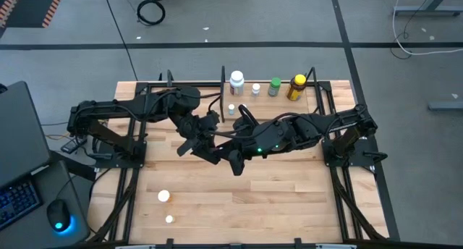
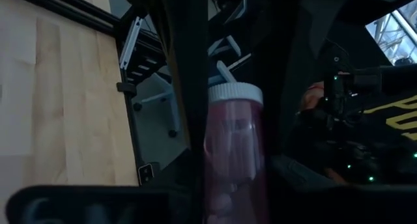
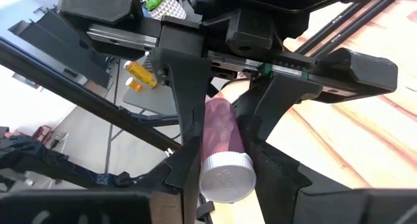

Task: Pick and place medicine bottles onto shelf by color
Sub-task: Put the pink pill bottle on the shelf

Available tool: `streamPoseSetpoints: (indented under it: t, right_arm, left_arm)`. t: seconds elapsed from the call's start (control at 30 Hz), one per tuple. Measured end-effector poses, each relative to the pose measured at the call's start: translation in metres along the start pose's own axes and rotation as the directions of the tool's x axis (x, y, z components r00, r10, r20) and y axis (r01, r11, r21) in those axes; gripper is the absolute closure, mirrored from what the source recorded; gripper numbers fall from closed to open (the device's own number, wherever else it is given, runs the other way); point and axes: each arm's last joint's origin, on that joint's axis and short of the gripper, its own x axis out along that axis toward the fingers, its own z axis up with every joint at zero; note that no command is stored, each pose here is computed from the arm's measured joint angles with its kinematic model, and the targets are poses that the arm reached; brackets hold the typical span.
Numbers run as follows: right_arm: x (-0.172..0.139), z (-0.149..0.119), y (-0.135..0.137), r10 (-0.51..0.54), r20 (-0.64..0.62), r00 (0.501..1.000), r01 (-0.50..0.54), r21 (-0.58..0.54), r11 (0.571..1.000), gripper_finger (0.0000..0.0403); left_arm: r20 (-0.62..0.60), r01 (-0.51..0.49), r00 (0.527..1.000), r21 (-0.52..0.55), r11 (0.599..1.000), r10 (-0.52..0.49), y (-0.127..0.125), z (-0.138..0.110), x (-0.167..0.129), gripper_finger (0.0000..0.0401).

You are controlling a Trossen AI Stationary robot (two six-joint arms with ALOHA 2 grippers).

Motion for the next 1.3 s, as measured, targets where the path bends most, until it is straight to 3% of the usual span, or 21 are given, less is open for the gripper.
streamPoseSetpoints:
  t: [0.43,1.07,1.3]
  right_arm:
    - [-0.007,0.007,-0.007,-0.023,-0.024,0.999,0.022,-0.047,0.999,0.0276]
    - [-0.012,0.026,-0.028,-0.05,-0.07,0.996,0.046,-0.046,0.998,0.0276]
    - [-0.014,0.033,-0.042,-0.122,-0.091,0.988,0.12,-0.028,0.992,0.0276]
  left_arm:
    - [0.012,-0.01,1.0,0.057,0.998,0.009,0.001,0.001,0.0,0.0294]
    - [0.029,-0.033,0.999,0.042,0.999,0.032,0.008,0.005,-0.007,0.0293]
    - [0.046,-0.187,0.982,0.048,0.981,0.185,0.018,0.002,-0.012,0.0293]
